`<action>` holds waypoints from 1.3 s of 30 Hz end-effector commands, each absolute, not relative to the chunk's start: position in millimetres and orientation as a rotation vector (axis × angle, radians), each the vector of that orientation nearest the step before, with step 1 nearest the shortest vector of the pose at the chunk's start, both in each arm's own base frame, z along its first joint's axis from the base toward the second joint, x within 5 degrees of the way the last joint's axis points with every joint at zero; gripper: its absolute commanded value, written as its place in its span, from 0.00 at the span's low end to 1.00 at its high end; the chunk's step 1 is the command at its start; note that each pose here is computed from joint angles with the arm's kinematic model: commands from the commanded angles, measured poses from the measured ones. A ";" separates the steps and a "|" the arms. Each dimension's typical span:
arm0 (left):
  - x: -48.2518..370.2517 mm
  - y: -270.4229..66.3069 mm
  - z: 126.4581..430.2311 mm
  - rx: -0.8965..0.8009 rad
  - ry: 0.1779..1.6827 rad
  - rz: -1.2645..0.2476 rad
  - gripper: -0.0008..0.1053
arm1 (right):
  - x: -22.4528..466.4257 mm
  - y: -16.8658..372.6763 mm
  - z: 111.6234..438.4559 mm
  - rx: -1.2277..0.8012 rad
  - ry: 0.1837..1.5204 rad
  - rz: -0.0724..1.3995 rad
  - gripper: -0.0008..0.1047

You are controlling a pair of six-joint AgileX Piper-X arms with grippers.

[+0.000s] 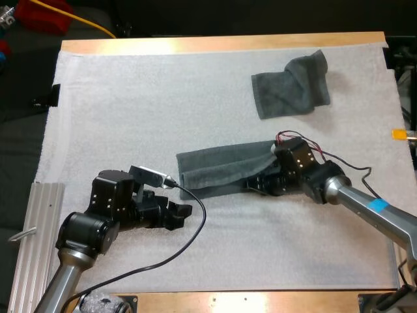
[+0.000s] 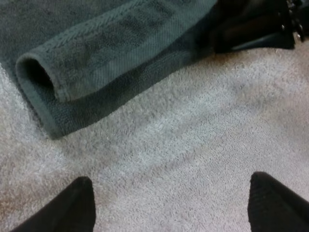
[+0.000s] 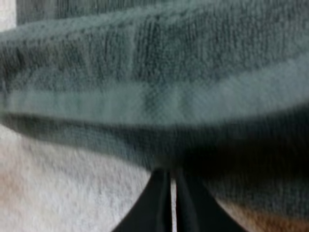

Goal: Pick towel from pile, fold and stack

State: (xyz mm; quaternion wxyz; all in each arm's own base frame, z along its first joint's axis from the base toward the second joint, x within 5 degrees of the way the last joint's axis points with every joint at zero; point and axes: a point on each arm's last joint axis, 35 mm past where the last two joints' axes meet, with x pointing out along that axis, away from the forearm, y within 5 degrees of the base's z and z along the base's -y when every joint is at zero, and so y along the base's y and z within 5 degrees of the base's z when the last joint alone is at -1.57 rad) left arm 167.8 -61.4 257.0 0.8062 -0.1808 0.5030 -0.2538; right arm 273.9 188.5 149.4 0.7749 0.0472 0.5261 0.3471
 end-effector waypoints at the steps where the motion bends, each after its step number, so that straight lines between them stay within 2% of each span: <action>1: 167.6 -61.9 260.5 -0.382 1.060 -0.541 0.61 | 278.1 192.0 154.0 0.111 1.116 0.767 0.02; 17: 167.6 -61.9 260.5 -0.382 1.060 -0.541 0.61 | 288.2 199.9 139.3 0.170 1.138 0.752 0.02; 23: 167.6 -61.9 260.5 -0.382 1.060 -0.542 0.61 | 298.9 205.1 145.6 0.263 1.041 0.701 0.02; 27: 167.4 -62.2 260.6 -0.386 1.062 -0.550 0.61 | 311.4 208.7 156.5 0.327 0.886 0.614 0.03; 32: 167.1 -62.7 260.9 -0.393 1.064 -0.566 0.61 | 319.3 212.5 169.6 0.372 0.755 0.643 0.19; 33: 166.8 -63.2 261.2 -0.406 1.069 -0.582 0.61 | 319.6 211.5 177.0 0.369 0.722 0.626 0.35; 36: 166.9 -63.2 261.2 -0.406 1.068 -0.582 0.62 | 316.5 206.3 189.4 0.310 0.691 0.562 0.54; 37: 167.3 -63.3 261.5 -0.406 1.063 -0.584 0.65 | 314.1 202.4 198.9 0.241 0.659 0.542 0.63; 38: 167.4 -63.4 261.6 -0.406 1.062 -0.584 0.68 | 310.7 198.1 209.1 0.184 0.634 0.511 0.68; 39: 167.5 -63.4 261.7 -0.407 1.061 -0.584 0.68 | 308.7 194.7 213.5 0.155 0.631 0.481 0.69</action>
